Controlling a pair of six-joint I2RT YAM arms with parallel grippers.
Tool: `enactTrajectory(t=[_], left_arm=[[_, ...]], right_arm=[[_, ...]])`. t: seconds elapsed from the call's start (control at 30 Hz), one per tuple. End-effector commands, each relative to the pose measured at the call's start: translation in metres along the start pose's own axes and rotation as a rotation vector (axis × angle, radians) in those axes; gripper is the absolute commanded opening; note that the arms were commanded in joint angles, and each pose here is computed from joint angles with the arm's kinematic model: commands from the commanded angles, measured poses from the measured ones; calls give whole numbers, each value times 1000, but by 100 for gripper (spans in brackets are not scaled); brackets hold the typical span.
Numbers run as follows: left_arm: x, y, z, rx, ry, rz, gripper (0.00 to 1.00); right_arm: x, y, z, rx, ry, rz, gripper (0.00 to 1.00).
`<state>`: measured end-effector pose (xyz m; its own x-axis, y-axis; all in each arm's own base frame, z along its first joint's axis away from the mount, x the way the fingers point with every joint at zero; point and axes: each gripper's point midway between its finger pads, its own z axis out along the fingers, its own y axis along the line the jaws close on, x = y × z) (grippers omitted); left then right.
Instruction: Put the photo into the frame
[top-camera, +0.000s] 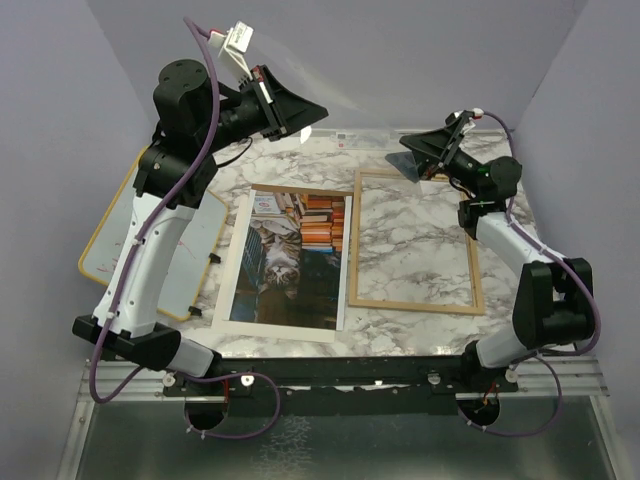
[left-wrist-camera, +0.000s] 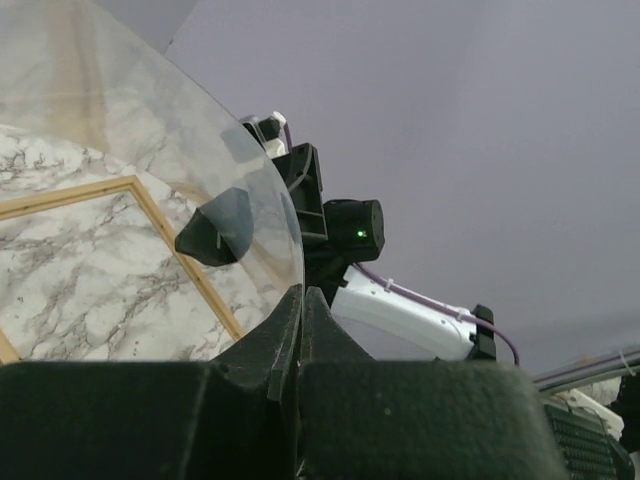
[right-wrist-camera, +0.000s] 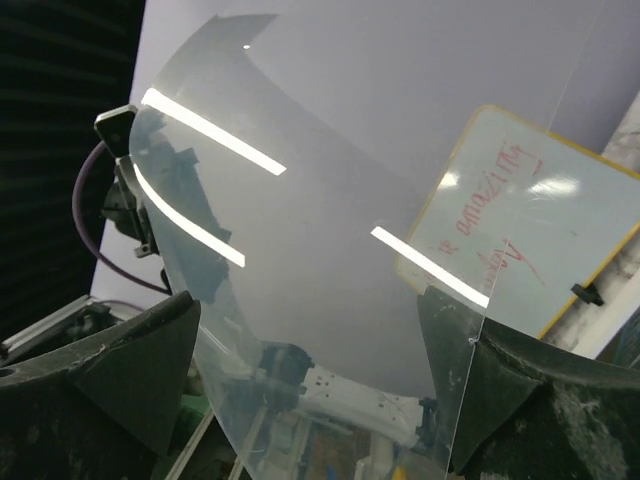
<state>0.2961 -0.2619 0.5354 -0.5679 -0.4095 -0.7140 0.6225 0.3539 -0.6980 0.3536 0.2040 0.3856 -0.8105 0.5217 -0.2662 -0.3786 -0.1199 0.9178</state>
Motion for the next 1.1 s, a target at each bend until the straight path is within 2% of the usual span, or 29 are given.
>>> enactTrajectory(t=[0.0, 0.1, 0.4, 0.5, 0.73, 0.87, 0.93, 1.07], left_arm=[[15, -31, -21, 111, 58, 43, 0], [21, -31, -22, 121, 76, 24, 0], [22, -41, -30, 152, 82, 45, 0], [27, -36, -28, 143, 94, 37, 0], [42, -17, -29, 90, 131, 13, 0], [52, 5, -31, -8, 154, 7, 0], [58, 20, -30, -64, 167, 0, 9], [64, 47, -31, -167, 164, -2, 43]], right_arm=[[-1, 18, -10, -168, -10, -25, 93], [-5, 23, -8, -203, 8, -38, 92], [-19, 5, -1, -139, 15, -63, 92], [-20, 14, -2, -182, 30, -53, 87], [-29, 18, -6, -176, 9, -78, 55], [-36, 18, -10, -194, -5, -59, 31], [-38, 15, -13, -188, -13, -47, 19], [-39, 2, -20, -148, -23, -37, 3]])
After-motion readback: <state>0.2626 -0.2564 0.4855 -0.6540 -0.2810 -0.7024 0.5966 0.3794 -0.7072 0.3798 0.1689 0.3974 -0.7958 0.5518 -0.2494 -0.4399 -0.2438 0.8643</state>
